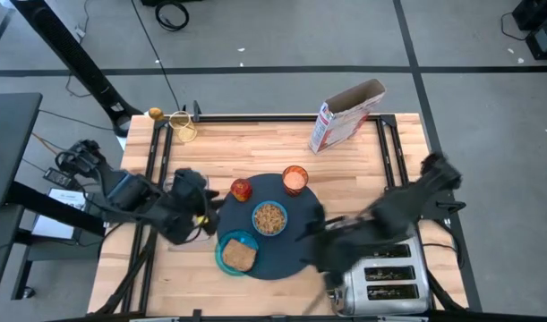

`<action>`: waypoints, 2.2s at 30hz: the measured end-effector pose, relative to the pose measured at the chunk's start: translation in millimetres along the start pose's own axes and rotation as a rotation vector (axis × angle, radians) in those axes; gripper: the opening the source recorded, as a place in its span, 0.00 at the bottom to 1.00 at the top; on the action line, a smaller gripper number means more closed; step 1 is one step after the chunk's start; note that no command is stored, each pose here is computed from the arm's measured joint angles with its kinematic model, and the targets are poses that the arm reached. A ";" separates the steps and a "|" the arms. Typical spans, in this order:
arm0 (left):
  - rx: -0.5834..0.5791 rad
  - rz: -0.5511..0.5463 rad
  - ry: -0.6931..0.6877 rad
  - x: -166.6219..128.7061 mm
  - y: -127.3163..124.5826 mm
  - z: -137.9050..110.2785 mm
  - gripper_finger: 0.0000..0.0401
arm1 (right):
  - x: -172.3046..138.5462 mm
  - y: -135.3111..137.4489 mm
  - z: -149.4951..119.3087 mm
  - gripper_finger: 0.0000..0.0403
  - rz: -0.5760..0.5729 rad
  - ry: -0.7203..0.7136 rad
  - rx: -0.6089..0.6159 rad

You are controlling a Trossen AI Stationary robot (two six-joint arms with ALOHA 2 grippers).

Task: Arrange a breakfast setting
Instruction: Put the gold spoon on top of the dark blue placemat beside the blue bowl

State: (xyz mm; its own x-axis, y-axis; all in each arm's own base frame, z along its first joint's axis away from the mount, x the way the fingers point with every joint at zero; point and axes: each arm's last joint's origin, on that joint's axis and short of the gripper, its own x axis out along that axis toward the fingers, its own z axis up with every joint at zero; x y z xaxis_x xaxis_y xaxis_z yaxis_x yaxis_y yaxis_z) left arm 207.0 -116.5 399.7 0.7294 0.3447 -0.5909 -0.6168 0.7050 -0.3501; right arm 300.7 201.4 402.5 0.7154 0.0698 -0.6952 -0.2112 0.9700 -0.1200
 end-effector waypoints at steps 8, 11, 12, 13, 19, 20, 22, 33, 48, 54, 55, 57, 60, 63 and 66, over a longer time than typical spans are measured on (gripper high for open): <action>-0.273 0.285 -0.201 50.9 34.2 16.4 0.47 | -101.6 -12.6 -7.6 0.52 -0.055 -0.245 0.176; -0.372 0.454 -0.268 67.7 62.2 25.5 0.52 | -126.9 -21.9 -13.9 0.52 -0.033 -0.282 0.187; -0.399 0.514 -0.284 72.3 72.3 30.3 0.53 | -133.7 -25.5 -16.2 0.52 -0.031 -0.289 0.184; -0.414 0.574 -0.296 77.5 82.3 35.1 0.54 | -140.4 -29.7 -18.6 0.52 -0.030 -0.295 0.176; -0.458 0.751 -0.274 104.1 128.5 74.3 0.51 | -173.9 -61.5 -32.6 0.52 -0.081 -0.330 0.100; -0.460 0.760 -0.245 107.2 136.1 80.4 0.50 | -178.7 -67.6 -34.8 0.52 -0.096 -0.336 0.092; -0.489 0.778 -0.150 110.0 154.6 91.9 0.48 | -190.6 -82.6 -40.0 0.52 -0.130 -0.359 0.088; -0.599 0.639 0.188 99.3 255.6 132.8 0.45 | -253.3 -136.5 -92.8 0.52 -0.232 -0.389 0.114; -0.526 0.515 0.200 132.2 325.6 182.2 0.43 | -248.1 -145.9 -106.4 0.52 -0.371 -0.314 0.155; -0.396 0.540 0.352 138.8 355.1 209.2 0.43 | -223.8 -144.4 -108.2 0.52 -0.413 -0.234 0.192; -0.374 0.542 0.379 137.3 359.2 212.8 0.43 | -219.5 -144.2 -108.8 0.52 -0.419 -0.220 0.199; -0.321 0.538 0.442 134.4 368.3 217.0 0.43 | -212.4 -144.2 -111.0 0.52 -0.434 -0.198 0.223; -0.214 0.536 0.580 136.4 380.8 214.3 0.43 | -201.6 -143.6 -113.9 0.52 -0.442 -0.168 0.259; -0.063 0.533 0.714 140.4 387.9 206.3 0.43 | -191.7 -141.9 -116.1 0.52 -0.440 -0.144 0.296; 0.118 0.486 0.850 148.1 391.7 198.3 0.43 | -187.1 -140.4 -116.9 0.52 -0.414 -0.135 0.332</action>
State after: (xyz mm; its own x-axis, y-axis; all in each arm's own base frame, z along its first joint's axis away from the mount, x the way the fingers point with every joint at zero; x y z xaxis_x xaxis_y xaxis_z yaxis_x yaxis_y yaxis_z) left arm 132.1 333.6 319.2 -0.0797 0.0862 -0.9931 -0.7260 0.6777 0.1171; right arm 118.5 24.9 466.5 0.7782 -0.3252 -0.5373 0.3117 0.9427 -0.1191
